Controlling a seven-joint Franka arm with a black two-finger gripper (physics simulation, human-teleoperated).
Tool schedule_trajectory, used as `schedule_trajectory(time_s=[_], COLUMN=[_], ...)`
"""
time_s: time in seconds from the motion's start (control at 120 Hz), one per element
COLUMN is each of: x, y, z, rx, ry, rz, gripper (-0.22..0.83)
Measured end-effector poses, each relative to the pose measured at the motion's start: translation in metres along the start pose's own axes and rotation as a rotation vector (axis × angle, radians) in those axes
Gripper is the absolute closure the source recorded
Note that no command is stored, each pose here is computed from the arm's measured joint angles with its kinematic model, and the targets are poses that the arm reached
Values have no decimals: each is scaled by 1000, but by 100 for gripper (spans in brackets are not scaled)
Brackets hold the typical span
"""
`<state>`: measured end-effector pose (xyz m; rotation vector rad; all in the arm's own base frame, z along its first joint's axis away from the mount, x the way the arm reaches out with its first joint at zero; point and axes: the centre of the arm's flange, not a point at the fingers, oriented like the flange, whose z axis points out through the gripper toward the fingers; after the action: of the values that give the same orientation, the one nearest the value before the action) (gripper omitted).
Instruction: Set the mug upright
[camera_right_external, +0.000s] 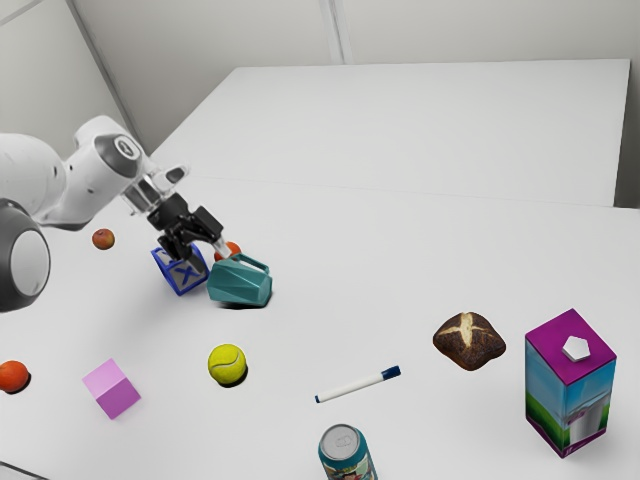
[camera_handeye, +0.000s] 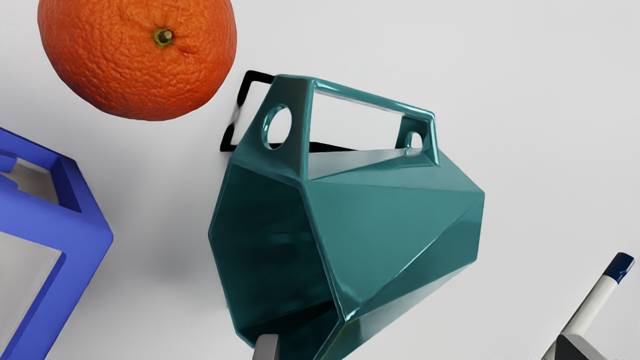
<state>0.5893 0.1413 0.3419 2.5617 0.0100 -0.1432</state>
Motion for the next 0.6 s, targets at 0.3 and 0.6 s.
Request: schedule_trajectory(time_s=[0.3, 0.6], x=[2, 6], y=[-8, -14], z=[13, 26], rx=[-60, -106], ry=[6, 15], rz=[-24, -46], gripper=[0, 0])
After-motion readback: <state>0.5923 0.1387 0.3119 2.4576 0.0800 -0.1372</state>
